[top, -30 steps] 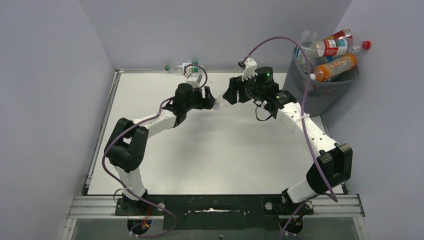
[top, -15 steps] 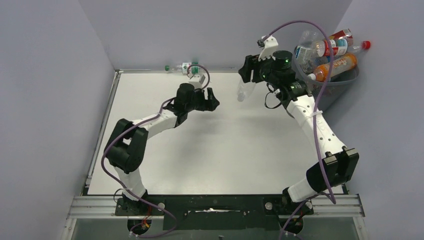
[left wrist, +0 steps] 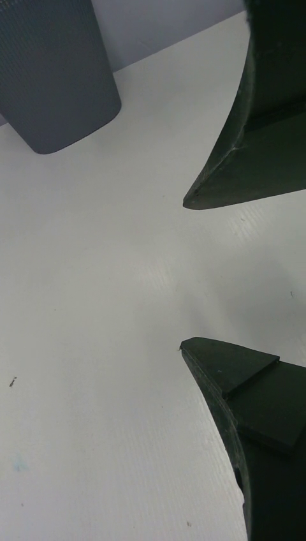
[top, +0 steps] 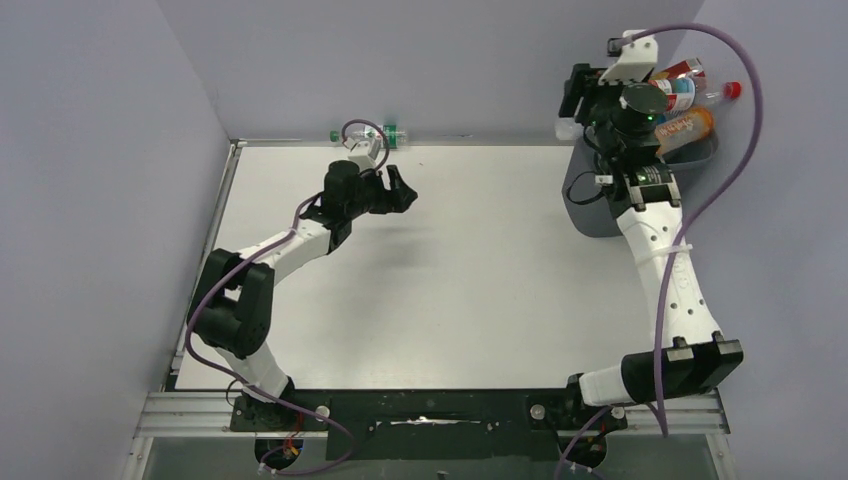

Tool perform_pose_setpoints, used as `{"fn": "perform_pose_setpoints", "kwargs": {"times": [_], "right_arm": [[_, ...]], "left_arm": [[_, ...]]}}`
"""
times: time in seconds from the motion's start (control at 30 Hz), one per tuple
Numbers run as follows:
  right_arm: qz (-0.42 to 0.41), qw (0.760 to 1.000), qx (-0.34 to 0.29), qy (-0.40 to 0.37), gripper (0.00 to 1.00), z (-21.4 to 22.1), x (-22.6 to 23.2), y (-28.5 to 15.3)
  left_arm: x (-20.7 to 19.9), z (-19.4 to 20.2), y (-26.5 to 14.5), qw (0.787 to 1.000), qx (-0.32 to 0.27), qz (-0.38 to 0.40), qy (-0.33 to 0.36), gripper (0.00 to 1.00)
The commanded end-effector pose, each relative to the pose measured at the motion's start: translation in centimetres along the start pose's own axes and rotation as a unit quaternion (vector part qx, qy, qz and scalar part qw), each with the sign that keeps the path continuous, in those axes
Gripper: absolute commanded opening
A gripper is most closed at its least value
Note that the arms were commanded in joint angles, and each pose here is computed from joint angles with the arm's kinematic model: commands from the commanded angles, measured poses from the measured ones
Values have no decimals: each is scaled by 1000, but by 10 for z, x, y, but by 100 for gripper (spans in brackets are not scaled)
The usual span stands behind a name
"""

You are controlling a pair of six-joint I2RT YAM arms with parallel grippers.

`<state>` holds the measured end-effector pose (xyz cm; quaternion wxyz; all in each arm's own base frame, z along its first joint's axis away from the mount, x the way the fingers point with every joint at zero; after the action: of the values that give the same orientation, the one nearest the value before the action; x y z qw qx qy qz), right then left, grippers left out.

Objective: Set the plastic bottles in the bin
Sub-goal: Place the plastic bottle in the trash bin.

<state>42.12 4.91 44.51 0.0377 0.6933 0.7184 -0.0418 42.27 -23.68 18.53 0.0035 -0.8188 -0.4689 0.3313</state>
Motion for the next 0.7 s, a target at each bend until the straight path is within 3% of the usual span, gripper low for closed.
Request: {"fn": "perform_pose_setpoints", "kwargs": {"times": [0.0, 0.27, 0.67], "right_arm": [[98, 985, -140, 11, 59, -83, -61, -35], [133, 976, -169, 19, 60, -95, -101, -36], [105, 985, -126, 46, 60, -54, -124, -1]], "left_arm": [[-6, -9, 2, 1000, -16, 26, 1, 74], [-1, -4, 11, 1000, -6, 26, 1, 74], [2, -5, 17, 1000, 1, 24, 6, 74]]}}
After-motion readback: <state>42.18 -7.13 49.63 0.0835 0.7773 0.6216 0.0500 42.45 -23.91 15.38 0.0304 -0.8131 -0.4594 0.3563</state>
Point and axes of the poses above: each gripper's point midway between its finger pads, its own y axis out along the fingers, its own x axis along the line the jaws close on, z = x × y, the point moved 3 cm from there along -y, back along the fingers, and after that the axes turned 4 degrees about -y, right-handed, at the moved point
